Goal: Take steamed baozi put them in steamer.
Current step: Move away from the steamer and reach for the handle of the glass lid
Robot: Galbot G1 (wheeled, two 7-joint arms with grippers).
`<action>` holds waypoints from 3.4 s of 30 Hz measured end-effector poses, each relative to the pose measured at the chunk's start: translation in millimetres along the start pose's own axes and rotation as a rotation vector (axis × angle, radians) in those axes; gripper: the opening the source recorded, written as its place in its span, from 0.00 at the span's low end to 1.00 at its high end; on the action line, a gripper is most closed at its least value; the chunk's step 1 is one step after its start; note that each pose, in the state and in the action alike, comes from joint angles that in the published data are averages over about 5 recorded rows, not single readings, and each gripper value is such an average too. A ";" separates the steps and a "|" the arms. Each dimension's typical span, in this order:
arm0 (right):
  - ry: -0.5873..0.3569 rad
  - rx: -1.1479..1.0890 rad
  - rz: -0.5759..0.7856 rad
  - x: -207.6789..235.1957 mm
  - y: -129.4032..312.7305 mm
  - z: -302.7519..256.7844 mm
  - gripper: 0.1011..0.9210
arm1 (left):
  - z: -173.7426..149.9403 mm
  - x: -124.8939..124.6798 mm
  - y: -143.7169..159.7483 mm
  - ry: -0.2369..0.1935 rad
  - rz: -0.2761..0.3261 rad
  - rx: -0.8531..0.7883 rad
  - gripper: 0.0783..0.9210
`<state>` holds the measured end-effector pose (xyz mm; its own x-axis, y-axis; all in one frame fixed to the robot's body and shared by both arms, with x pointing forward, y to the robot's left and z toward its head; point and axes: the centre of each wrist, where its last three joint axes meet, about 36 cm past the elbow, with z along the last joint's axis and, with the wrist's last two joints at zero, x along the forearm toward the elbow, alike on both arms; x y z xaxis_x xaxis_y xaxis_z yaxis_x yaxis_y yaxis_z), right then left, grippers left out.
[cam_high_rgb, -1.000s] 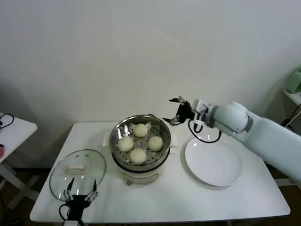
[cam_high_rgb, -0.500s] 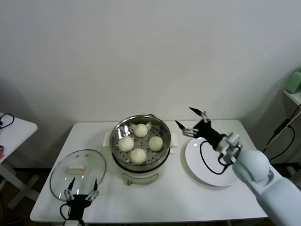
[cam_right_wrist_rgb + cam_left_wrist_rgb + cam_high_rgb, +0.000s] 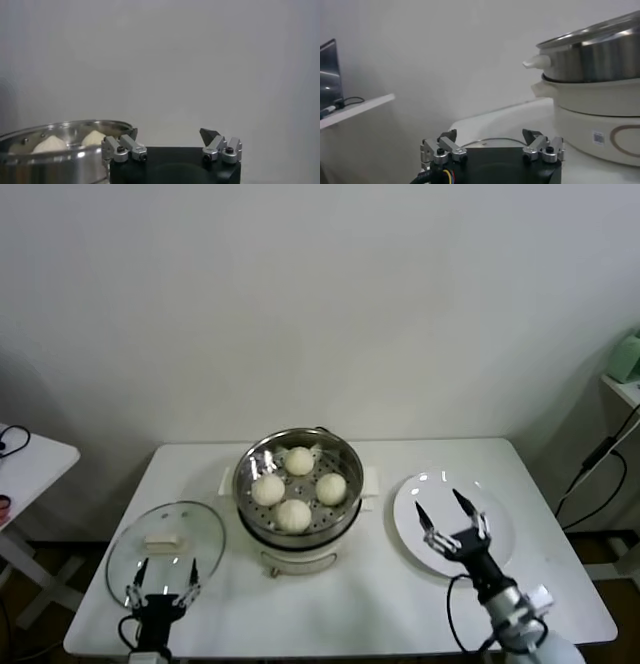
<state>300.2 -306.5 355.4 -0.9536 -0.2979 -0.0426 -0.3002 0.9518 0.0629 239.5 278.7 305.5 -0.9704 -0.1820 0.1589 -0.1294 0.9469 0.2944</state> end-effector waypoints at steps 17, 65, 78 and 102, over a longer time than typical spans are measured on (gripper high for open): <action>-0.018 -0.087 0.128 73.0 44.7 67.5 0.88 | 16.7 -15.2 31.1 -0.047 -0.068 -0.222 0.88; -0.031 -0.180 0.173 95.7 98.0 99.9 0.88 | 91.5 -109.5 87.3 -0.204 -0.039 -1.170 0.88; -0.038 -0.187 0.176 97.5 101.7 98.1 0.88 | 87.9 -122.2 85.5 -0.194 -0.032 -1.195 0.84; -0.053 -0.203 0.187 99.1 107.8 95.5 0.88 | 91.6 -121.5 81.2 -0.190 -0.017 -1.205 0.08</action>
<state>175.4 -226.5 262.7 -0.9920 -0.1090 -0.0633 -0.1222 0.9543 0.2727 328.1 402.1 223.8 -0.9978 -0.0548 0.0360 0.0319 0.0742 0.9967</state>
